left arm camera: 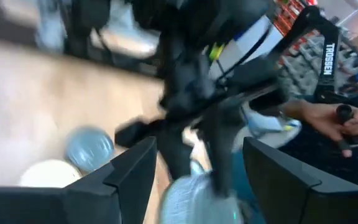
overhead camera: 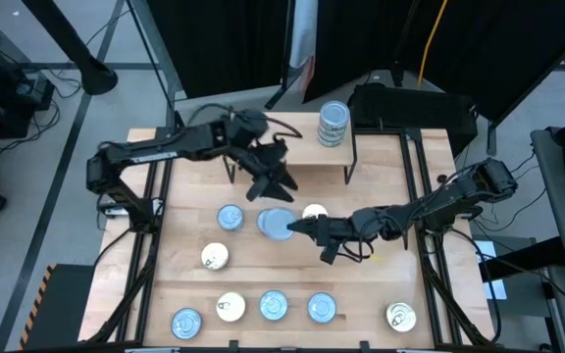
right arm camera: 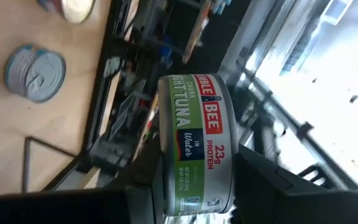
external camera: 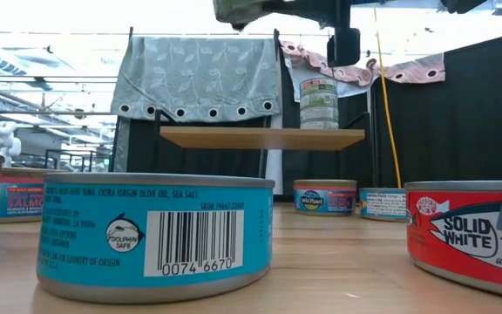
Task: Stack canned seafood by type on shelf
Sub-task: Stack the green tuna can on top of the other green tuna cans on the shelf
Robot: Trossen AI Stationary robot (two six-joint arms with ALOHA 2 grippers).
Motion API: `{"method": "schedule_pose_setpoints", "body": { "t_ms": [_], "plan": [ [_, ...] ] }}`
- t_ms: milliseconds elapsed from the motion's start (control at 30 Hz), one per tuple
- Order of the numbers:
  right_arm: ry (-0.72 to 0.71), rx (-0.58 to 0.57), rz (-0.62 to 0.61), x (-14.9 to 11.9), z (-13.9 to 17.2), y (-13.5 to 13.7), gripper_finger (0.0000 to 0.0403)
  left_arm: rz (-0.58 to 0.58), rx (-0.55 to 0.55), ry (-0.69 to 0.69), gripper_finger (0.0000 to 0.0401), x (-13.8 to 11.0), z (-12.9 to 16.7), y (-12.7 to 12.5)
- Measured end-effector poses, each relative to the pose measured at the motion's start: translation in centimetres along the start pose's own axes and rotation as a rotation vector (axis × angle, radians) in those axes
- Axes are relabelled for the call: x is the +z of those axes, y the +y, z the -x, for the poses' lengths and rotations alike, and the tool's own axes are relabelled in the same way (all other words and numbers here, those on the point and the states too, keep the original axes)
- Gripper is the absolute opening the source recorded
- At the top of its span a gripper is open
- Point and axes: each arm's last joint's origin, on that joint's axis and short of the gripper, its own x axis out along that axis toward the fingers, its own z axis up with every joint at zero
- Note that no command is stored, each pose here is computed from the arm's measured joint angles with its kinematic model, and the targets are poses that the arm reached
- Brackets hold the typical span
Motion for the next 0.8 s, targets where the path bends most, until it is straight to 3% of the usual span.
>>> {"method": "schedule_pose_setpoints", "body": {
  "t_ms": [200,300,467,667,800],
  "plan": [
    [0.268,0.008,-0.046,-1.5,0.6,-1.1,0.0125,-0.247,0.151,-0.169,0.0237,1.8,5.4,-6.1],
    [0.444,-0.023,-0.103,-3.7,1.9,-2.7,0.0125,-0.297,0.241,-0.171,0.0237,0.9,7.3,-9.5],
    [0.627,-0.132,-0.205,-8.8,5.2,-5.5,0.0125,-0.314,0.527,-0.1,0.0238,-1.8,7.6,-13.0],
    [0.707,-0.165,-0.29,-14.7,8.4,-5.6,0.0132,-0.226,0.872,-0.062,0.0238,-6.0,4.1,-12.4],
    [0.703,-0.08,-0.351,-17.5,9.0,-3.7,0.0134,-0.177,1.026,-0.038,0.0238,-9.4,1.9,-10.2]
  ]
}}
